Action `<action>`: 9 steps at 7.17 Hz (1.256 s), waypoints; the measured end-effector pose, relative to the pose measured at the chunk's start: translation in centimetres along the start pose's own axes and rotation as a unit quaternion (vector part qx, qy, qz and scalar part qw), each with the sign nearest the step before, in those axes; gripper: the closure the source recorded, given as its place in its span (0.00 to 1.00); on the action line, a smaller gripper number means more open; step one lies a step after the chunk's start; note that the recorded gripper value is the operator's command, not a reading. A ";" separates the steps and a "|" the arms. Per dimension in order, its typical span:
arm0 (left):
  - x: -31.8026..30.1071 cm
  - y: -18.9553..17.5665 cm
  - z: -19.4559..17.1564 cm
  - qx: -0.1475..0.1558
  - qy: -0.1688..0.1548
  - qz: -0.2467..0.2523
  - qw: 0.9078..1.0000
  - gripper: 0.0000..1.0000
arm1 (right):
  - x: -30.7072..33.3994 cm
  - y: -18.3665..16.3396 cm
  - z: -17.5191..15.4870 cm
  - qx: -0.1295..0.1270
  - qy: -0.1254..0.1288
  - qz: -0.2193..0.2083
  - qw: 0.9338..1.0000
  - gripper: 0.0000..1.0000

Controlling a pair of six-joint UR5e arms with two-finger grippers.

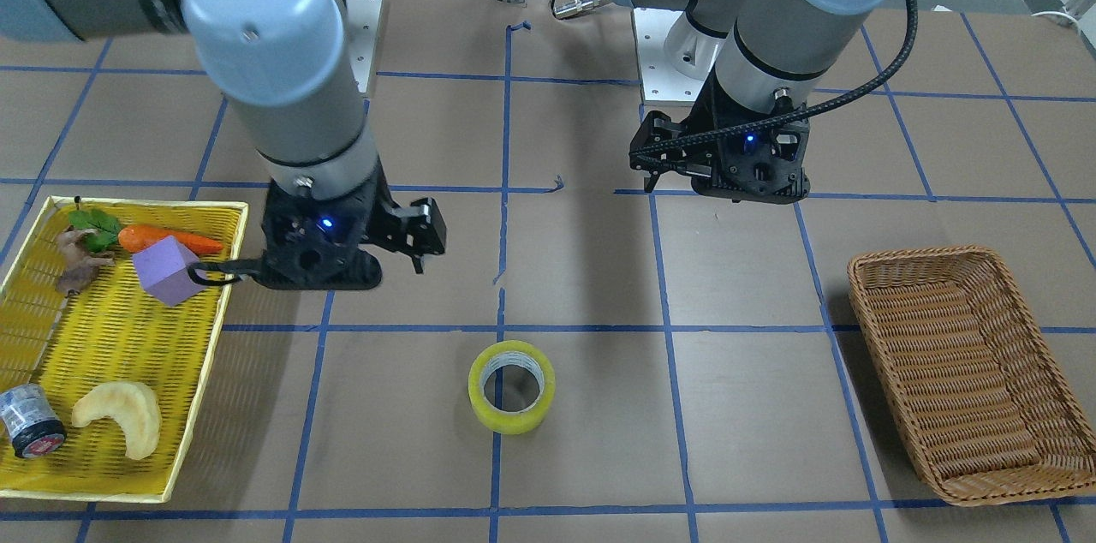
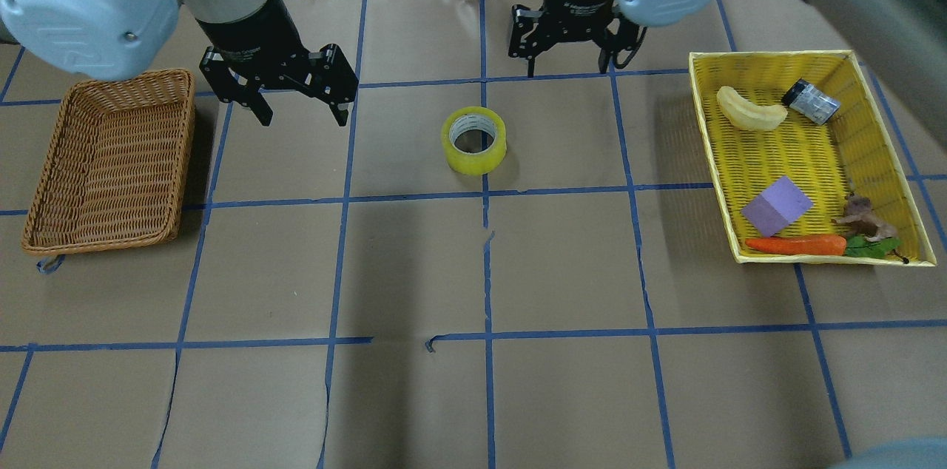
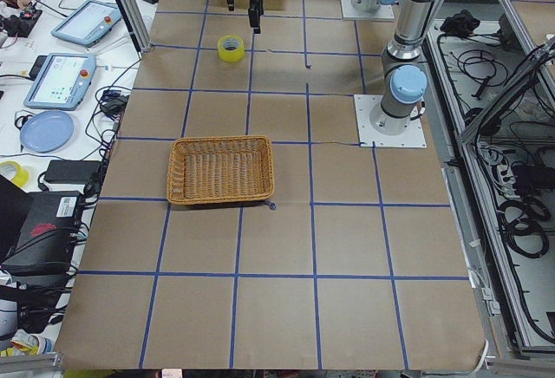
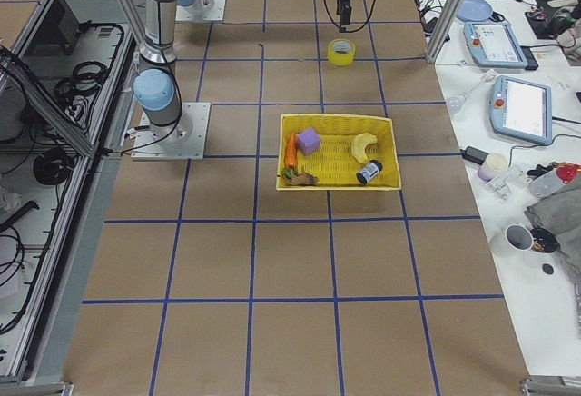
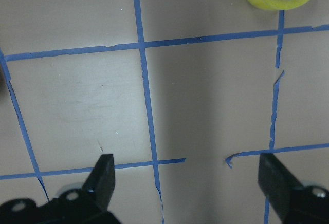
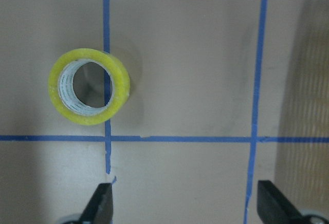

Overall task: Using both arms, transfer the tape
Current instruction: 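Reach the left gripper over the tape roll on the table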

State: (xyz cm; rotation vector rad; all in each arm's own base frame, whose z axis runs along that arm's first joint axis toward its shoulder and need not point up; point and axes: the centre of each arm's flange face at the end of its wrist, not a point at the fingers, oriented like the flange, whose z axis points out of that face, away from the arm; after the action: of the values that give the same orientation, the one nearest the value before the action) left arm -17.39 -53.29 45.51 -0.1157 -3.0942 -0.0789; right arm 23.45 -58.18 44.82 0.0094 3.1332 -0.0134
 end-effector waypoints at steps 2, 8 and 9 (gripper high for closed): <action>2.1 -2.3 1.9 0.028 0.018 -0.005 0.999 0.01 | 4.6 4.8 -4.8 0.008 0.000 0.006 1.000 0.00; 9.3 -10.0 15.7 0.054 0.032 -0.016 0.998 0.00 | 6.0 8.2 -6.1 0.015 -0.002 0.000 1.000 0.00; 9.4 -10.9 18.0 0.050 0.031 -0.018 0.998 0.00 | 5.9 8.2 -6.1 0.015 -0.001 -0.001 1.000 0.00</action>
State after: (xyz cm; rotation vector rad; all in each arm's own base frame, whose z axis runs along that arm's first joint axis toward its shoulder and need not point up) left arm -28.38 -62.51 27.44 -0.0532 -3.0312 0.0709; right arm 17.51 -49.87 50.76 0.0075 3.1298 -0.0595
